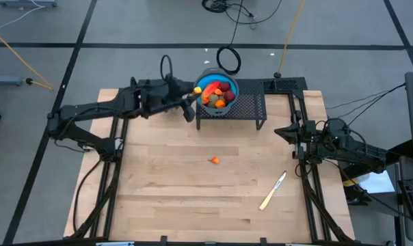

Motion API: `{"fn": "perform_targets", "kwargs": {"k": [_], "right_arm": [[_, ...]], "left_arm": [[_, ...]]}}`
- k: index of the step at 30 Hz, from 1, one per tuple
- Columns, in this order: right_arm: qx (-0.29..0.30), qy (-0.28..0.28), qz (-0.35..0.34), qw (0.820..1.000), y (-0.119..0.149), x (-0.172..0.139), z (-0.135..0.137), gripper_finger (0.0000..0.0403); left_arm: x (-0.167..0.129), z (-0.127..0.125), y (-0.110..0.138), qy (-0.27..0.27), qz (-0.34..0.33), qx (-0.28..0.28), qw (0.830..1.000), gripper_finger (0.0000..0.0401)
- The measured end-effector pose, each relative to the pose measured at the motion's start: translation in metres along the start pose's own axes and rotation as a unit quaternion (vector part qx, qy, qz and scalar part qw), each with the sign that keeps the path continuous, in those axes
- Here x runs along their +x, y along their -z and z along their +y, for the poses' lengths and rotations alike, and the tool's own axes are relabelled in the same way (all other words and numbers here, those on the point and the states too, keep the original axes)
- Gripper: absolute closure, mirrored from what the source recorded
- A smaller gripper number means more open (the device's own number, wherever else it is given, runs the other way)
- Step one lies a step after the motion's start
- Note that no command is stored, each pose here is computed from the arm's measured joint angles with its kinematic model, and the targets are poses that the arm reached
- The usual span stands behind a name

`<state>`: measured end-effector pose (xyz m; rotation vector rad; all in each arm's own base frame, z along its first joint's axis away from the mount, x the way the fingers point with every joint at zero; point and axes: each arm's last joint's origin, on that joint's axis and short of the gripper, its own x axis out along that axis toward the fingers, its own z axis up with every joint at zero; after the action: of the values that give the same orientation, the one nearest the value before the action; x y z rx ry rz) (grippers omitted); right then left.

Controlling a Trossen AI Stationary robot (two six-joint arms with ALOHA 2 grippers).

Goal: Pick & Place Fruit
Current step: Put the orange peach into the blue strainer bowl on the shelf

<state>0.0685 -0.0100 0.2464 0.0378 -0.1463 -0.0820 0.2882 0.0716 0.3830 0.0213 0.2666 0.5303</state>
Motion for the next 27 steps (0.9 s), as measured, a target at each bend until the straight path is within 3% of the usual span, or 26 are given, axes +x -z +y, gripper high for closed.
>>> {"fn": "perform_targets", "kwargs": {"k": [5,12,27], "right_arm": [[0.0,0.0,0.0,1.0,0.0,0.0,0.0,0.0403],[0.0,0.0,0.0,1.0,0.0,0.0,0.0,0.0403],[0.002,0.001,0.021,1.0,0.004,0.0,0.0,0.0403]], "left_arm": [[0.022,0.01,-0.01,0.008,0.005,0.033,0.999,0.0293],[0.057,0.029,-0.017,-0.01,0.074,0.067,0.995,0.0293],[0.121,0.058,0.014,0.036,0.167,0.055,0.984,0.0293]]}}
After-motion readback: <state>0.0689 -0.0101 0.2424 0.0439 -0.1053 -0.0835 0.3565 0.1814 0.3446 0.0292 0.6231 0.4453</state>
